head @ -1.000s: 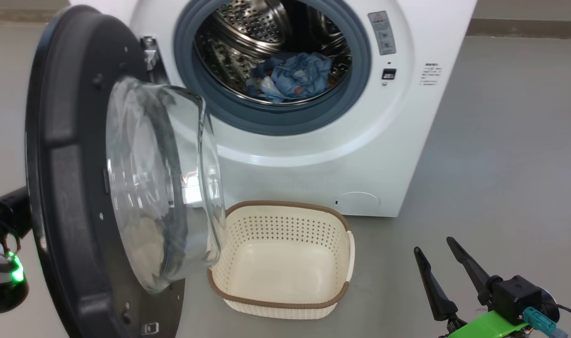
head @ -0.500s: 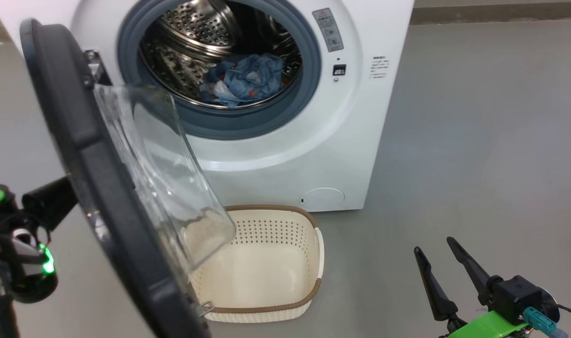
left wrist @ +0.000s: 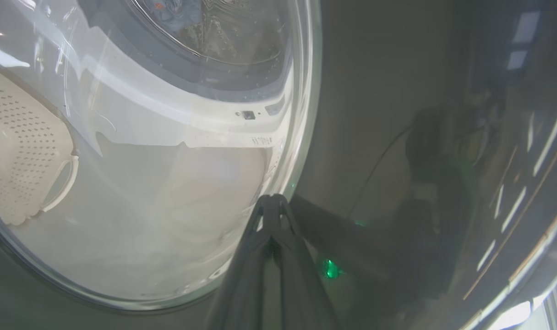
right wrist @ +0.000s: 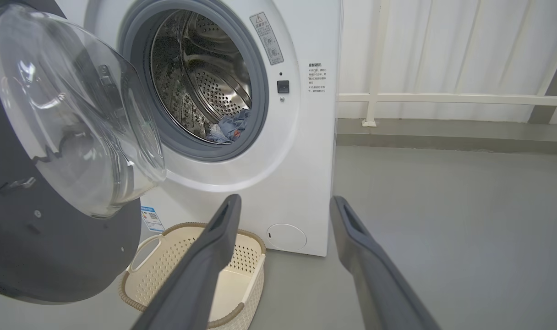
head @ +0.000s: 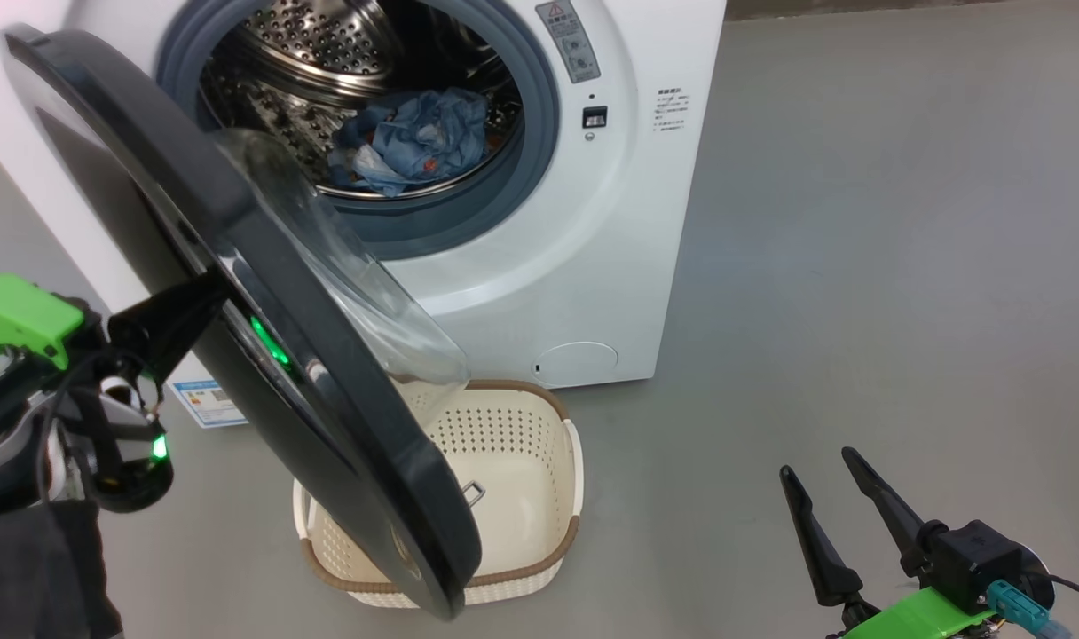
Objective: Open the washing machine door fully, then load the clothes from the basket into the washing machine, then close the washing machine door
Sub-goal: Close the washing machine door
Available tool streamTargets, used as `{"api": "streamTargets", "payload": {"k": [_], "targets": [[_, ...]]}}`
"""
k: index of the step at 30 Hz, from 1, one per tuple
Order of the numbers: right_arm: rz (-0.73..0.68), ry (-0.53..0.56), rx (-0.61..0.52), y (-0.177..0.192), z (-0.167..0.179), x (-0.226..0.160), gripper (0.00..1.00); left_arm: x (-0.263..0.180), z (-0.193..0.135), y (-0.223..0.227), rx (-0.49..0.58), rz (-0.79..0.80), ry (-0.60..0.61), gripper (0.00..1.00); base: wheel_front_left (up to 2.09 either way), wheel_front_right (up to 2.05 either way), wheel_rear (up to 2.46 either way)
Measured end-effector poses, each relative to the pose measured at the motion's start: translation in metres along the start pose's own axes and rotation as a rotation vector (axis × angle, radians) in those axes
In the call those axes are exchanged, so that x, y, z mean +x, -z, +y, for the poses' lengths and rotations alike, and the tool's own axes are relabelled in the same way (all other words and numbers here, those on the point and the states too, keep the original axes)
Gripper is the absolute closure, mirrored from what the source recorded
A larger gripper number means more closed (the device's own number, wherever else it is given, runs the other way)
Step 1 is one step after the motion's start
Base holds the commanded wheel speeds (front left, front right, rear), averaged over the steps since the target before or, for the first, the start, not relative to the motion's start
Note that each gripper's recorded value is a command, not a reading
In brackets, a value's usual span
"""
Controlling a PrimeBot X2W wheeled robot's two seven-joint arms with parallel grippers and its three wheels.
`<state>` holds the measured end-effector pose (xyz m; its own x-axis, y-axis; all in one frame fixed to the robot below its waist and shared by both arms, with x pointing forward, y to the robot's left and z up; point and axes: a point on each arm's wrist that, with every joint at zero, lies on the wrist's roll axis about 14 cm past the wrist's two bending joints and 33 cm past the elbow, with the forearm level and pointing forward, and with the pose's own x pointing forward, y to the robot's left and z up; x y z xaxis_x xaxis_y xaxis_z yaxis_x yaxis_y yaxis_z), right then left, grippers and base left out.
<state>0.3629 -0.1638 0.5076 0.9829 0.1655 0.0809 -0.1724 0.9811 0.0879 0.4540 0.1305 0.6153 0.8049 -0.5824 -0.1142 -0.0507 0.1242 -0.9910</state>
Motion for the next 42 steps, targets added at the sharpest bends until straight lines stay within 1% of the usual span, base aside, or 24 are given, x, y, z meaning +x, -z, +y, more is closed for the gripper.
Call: {"api": "streamTargets", "payload": {"k": [11,21,28,42], "targets": [[0.004,0.025,-0.003,0.001,-0.007,-0.006,0.00,0.033,-0.006,0.002,0.000,-0.021,0.051,1.00,0.00,0.00,0.00],[-0.003,0.038,-0.008,-0.003,-0.011,-0.012,0.00,0.058,-0.011,0.016,-0.036,-0.017,0.095,1.00,0.00,0.00,0.00],[-0.010,0.038,-0.015,-0.005,-0.012,-0.015,0.00,0.068,-0.011,0.024,-0.037,-0.018,0.104,1.00,0.00,0.00,0.00],[-0.022,0.029,-0.022,-0.010,-0.010,-0.016,0.00,0.075,-0.009,0.029,-0.056,-0.038,0.120,1.00,0.00,0.00,0.00]]}}
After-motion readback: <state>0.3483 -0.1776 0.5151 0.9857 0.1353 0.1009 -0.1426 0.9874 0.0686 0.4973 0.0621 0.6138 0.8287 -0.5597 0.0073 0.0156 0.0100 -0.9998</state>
